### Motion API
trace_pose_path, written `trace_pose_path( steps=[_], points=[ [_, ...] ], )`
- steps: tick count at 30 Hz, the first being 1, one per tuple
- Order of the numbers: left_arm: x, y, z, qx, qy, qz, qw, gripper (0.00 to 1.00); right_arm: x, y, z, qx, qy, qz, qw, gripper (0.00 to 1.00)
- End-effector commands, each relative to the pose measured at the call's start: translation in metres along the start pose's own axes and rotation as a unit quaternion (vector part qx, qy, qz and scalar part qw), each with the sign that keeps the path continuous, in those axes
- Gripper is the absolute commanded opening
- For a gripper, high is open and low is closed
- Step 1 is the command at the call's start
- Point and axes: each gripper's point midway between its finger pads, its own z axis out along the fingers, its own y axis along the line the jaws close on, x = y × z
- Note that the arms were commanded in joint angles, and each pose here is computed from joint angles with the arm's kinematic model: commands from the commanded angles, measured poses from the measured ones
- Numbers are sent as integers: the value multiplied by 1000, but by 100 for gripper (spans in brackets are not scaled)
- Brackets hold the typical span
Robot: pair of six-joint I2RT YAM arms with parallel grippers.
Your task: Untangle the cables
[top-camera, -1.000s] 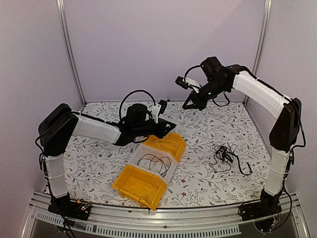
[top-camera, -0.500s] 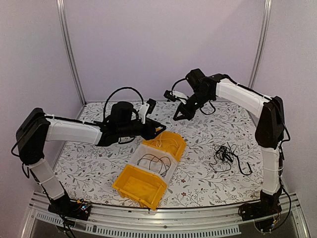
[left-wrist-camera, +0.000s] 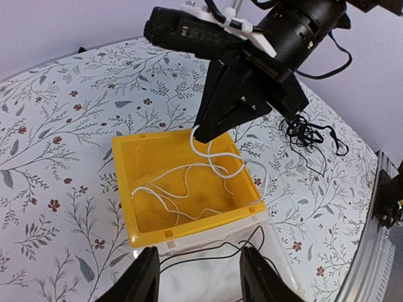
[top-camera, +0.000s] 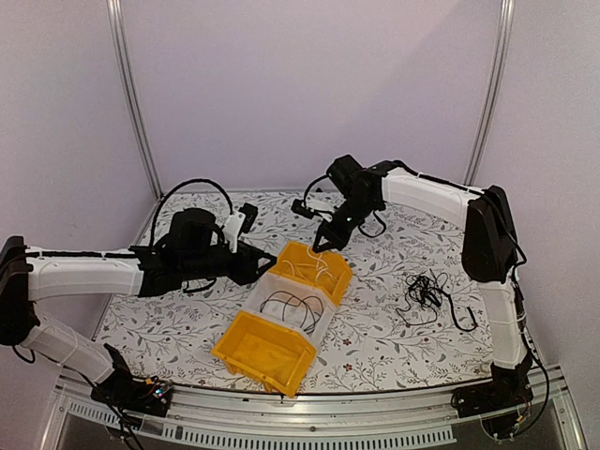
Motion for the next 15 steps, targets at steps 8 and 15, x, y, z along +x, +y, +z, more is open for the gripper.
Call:
trace_pose_path(
  steps=[8,15],
  points=[
    [-15,16,-35,-52,-44,-50,996,47,-17,-15,38,7,-14,-8,1000,0],
    [-19,22,-46,-74,-56,-59,994,47,-12,-17,62,18,0,-31,999,0]
  ],
)
